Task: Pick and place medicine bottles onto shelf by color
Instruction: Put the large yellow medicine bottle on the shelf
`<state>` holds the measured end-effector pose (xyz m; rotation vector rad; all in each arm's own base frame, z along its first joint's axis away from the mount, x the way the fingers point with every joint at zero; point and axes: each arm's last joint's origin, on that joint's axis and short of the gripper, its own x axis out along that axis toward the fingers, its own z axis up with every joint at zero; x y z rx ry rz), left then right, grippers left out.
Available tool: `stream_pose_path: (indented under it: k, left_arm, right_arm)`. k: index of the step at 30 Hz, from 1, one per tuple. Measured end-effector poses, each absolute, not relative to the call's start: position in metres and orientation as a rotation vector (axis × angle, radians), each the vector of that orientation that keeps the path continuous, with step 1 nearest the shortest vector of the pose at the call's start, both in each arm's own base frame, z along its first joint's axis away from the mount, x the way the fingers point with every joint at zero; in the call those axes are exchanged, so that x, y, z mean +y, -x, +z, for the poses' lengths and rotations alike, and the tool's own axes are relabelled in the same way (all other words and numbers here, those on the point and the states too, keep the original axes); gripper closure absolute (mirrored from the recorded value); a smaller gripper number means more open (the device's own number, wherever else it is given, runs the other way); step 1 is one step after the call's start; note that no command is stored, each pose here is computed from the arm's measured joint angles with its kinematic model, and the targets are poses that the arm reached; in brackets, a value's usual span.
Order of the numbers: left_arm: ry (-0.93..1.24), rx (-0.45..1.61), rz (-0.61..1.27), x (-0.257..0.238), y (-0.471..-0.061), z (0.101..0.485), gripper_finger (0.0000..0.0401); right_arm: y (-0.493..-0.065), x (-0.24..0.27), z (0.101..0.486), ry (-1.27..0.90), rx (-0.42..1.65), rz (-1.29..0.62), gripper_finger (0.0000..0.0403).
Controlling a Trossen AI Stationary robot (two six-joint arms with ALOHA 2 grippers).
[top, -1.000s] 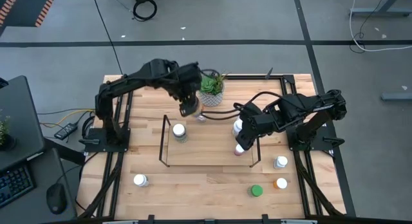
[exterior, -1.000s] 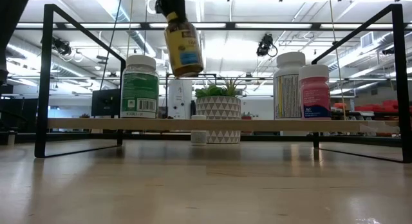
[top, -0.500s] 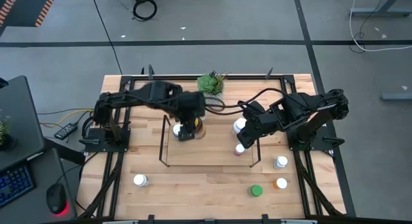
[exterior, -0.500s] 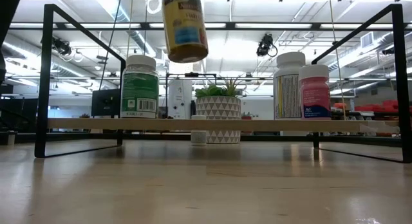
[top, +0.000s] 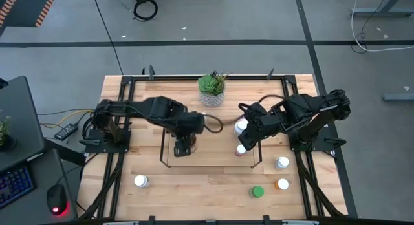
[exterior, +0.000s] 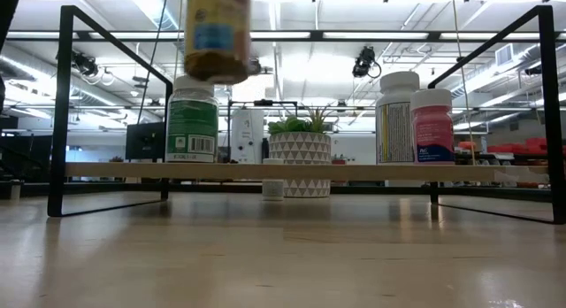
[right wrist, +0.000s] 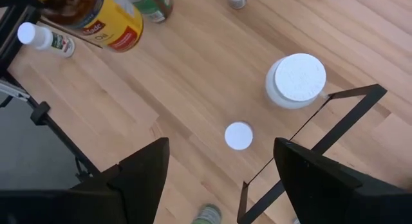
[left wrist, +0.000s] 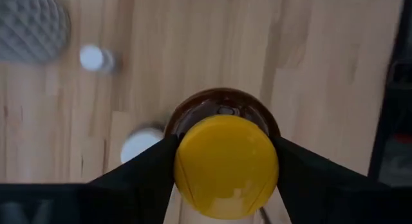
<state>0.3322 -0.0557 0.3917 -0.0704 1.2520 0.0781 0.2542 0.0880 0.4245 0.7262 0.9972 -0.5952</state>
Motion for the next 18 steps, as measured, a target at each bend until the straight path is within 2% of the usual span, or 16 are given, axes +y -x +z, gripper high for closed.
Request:
stream_pose_path:
  k: [5,13,18]
  left_arm:
    - [0.052,1.322,0.067,-0.075,-0.332,0.371,0.0176]
    - [0.014,1.37,0.072,-0.094,-0.33,0.349,0.0155]
    - [0.019,1.417,0.112,-0.098,-0.33,0.328,0.017]
  right_arm:
    - [-0.254,0.088,0.425,-0.722,0.991,-0.6,0.0117]
    - [-0.254,0.087,0.425,-0.711,0.984,-0.604,0.0117]
    - [-0.254,0.087,0.425,-0.704,0.975,-0.611,0.0117]
